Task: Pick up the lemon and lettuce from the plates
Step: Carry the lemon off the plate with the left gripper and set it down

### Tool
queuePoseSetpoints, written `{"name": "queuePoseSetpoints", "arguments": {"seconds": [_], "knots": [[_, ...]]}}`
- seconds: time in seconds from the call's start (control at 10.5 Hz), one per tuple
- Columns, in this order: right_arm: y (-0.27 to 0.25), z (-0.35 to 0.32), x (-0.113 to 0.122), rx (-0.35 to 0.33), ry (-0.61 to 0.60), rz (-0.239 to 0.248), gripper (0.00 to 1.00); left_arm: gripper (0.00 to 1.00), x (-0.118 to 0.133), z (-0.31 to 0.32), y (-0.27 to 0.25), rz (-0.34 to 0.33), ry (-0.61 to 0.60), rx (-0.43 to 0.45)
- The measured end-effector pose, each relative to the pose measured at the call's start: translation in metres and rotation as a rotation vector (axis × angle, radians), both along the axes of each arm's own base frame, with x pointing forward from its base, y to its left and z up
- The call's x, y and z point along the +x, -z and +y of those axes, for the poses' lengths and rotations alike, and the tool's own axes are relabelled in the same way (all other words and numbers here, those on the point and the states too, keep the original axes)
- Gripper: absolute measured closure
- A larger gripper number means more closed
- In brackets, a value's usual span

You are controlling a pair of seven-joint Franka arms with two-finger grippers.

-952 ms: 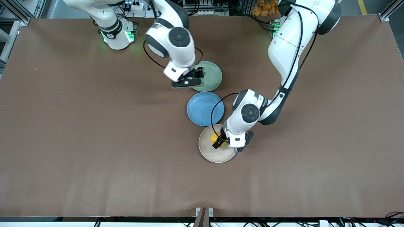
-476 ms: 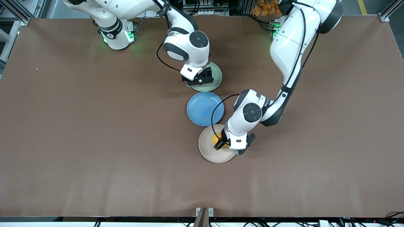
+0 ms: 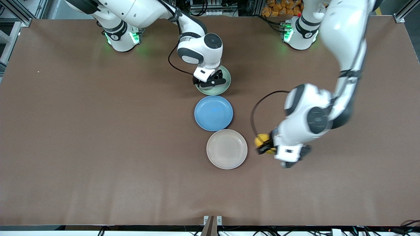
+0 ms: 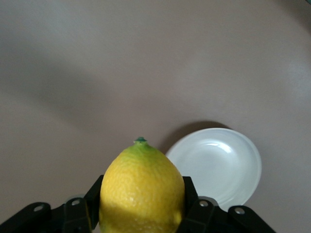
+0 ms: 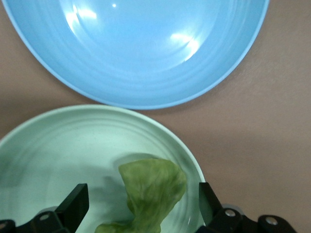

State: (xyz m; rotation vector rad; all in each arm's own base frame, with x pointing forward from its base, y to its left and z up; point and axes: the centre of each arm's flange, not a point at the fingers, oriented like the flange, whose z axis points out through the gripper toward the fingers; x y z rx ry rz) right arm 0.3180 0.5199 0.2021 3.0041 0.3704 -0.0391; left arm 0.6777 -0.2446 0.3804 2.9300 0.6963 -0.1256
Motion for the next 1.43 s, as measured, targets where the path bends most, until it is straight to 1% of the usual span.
{"name": "queuePoseSetpoints", "arguments": {"seconds": [0.1,0.19,0.29,0.38,0.48,0.57,0.67,0.76,0.86,1.05,1.14,1.24,1.43], "knots": [[0.007,-0.002,-0.005,-0.004,-0.011,0.003,0.04,0.35,0.000,0.033,0.000,0.027,0.125,0.034],[0.012,-0.004,-0.009,-0.010,-0.025,0.001,0.08,0.35,0.003,0.068,0.011,0.054,0.243,0.072],[0.014,-0.005,-0.012,-0.015,-0.033,-0.002,0.22,0.35,0.005,0.105,0.028,0.077,0.332,0.084],[0.015,-0.005,-0.012,-0.015,-0.032,-0.004,0.39,0.35,0.006,0.143,0.046,0.102,0.403,0.071],[0.014,-0.005,-0.011,-0.013,-0.027,-0.005,0.49,0.35,0.006,0.179,0.065,0.118,0.464,0.050],[0.013,-0.005,-0.009,-0.010,-0.018,-0.008,0.67,0.35,0.006,0.207,0.086,0.122,0.500,0.032],[0.012,-0.005,-0.007,-0.005,0.001,-0.012,0.81,0.35,0.006,0.223,0.112,0.124,0.513,0.019],[0.009,-0.004,-0.004,0.004,0.022,-0.016,0.95,0.35,0.007,0.223,0.140,0.128,0.517,0.010],[0.001,-0.003,0.001,0.020,0.035,-0.020,0.98,0.35,0.007,0.217,0.163,0.132,0.508,0.002],[-0.021,-0.007,0.020,0.053,0.067,-0.035,0.98,0.35,0.006,0.205,0.184,0.139,0.410,-0.028],[-0.034,-0.012,0.032,0.068,0.081,-0.033,0.98,0.35,0.006,0.198,0.188,0.143,0.380,-0.028],[-0.048,-0.021,0.047,0.080,0.089,-0.015,0.98,0.34,0.006,0.192,0.189,0.145,0.367,-0.025],[-0.081,-0.051,0.082,0.079,0.093,0.031,0.98,0.11,0.011,0.190,0.182,0.128,0.359,-0.021]]}}
